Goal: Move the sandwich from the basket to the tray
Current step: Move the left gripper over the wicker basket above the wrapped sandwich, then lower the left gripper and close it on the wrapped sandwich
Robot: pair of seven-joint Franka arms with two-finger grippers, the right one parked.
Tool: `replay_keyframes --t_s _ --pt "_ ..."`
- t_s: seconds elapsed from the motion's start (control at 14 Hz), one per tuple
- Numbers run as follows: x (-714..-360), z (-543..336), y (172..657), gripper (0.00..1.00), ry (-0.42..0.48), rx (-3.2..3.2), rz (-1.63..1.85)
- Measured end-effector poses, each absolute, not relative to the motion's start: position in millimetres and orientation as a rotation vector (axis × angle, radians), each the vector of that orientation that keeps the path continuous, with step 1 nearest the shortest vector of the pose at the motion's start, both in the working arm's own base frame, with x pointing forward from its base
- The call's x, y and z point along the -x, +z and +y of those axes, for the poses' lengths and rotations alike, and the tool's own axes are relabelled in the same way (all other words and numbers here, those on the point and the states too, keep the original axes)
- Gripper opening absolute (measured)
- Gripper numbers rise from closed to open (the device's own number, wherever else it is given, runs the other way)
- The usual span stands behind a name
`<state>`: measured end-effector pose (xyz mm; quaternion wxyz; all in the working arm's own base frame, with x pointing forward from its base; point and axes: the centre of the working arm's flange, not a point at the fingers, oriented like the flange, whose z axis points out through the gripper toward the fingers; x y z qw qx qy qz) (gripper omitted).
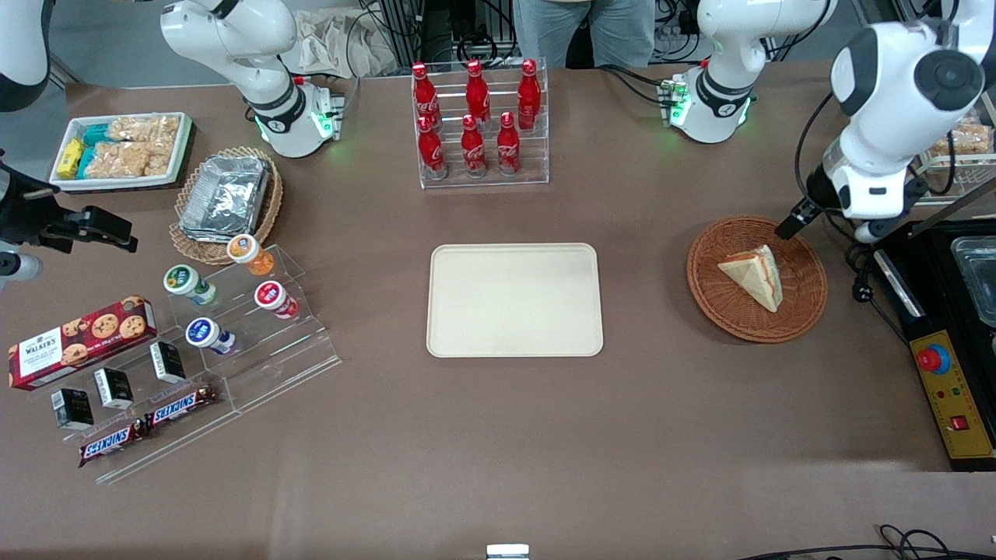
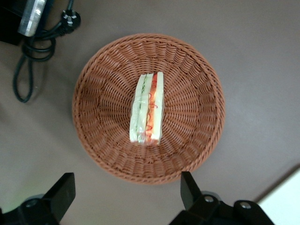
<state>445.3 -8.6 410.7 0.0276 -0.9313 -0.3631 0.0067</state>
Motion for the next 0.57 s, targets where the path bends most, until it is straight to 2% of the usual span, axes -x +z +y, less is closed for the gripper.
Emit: replay_keyframes --t_s 0.57 --pt "-451.6 -6.6 305.8 1.0 0.021 2.896 -1.138"
